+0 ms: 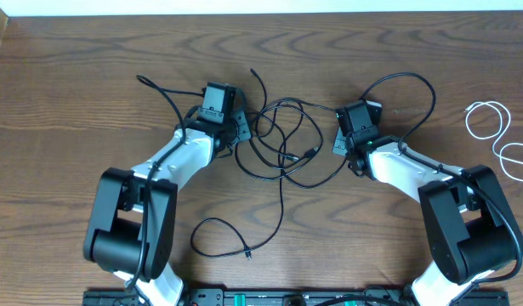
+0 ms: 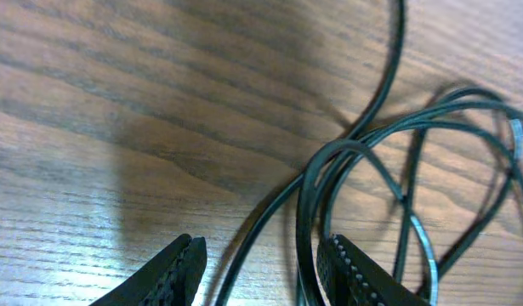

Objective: Untangle cables

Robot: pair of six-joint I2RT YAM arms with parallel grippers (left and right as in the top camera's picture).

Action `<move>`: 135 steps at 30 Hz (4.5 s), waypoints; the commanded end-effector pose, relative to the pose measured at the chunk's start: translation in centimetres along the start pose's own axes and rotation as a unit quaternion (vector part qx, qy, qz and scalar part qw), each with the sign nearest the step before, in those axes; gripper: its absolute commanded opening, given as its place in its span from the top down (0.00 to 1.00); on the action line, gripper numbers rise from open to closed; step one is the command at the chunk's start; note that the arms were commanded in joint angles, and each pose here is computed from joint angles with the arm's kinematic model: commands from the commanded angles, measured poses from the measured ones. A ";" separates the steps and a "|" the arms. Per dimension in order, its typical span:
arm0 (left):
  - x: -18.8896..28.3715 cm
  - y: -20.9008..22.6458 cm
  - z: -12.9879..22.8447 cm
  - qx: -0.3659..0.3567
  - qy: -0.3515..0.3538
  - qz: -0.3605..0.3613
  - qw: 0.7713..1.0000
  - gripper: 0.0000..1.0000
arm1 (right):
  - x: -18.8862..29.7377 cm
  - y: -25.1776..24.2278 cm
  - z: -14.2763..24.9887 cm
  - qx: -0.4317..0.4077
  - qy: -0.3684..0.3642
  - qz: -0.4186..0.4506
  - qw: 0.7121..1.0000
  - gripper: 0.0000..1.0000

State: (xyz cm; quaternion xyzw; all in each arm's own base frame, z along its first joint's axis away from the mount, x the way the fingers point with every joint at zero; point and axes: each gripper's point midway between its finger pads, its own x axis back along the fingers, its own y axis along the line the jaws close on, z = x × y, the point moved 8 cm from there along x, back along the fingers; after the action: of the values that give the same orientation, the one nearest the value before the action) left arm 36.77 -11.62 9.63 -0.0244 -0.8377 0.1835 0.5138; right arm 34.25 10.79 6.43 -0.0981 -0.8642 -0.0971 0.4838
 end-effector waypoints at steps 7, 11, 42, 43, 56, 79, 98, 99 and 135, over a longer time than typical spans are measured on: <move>-0.7 0.2 0.1 0.011 0.000 -0.011 1.000 0.52 | -2.3 -1.0 5.5 0.029 0.109 0.002 0.994 0.98; -0.7 0.3 0.2 0.011 0.004 -0.014 1.000 0.81 | -2.2 -1.0 5.6 0.032 0.111 0.002 0.993 0.98; 3.1 14.9 -2.1 0.219 0.026 -0.148 0.964 0.92 | -2.1 -5.4 5.2 0.070 0.105 0.133 0.983 0.99; 3.3 15.5 -2.0 0.233 0.027 -0.153 0.960 0.93 | -2.2 -6.1 5.0 0.061 0.111 0.141 0.982 0.99; 4.9 19.6 -1.4 0.344 0.030 -0.183 0.920 0.92 | -2.5 -15.0 4.6 -0.125 0.244 0.101 0.956 0.99; 4.4 14.1 -3.5 0.204 0.062 0.121 0.970 0.34 | -1.4 -8.0 1.2 -0.074 0.235 -0.099 0.964 0.51; 7.2 12.1 -4.0 0.143 0.008 0.008 0.990 0.10 | 7.0 0.3 2.6 -0.259 0.364 -0.134 0.884 0.40; 7.7 11.9 -3.9 0.138 -0.002 -0.017 0.990 0.10 | 6.9 0.8 2.9 -0.267 0.360 -0.127 0.885 0.39; 4.6 0.3 1.7 -0.047 0.053 -0.026 0.997 0.55 | 5.9 3.3 6.6 -0.444 0.249 0.028 0.860 0.48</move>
State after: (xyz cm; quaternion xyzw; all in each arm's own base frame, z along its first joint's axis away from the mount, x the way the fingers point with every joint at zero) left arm 33.48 -10.21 12.80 -0.0142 -0.8306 0.1145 0.5447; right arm 27.45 16.48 9.02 -0.2685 -0.5884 -0.4691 0.6013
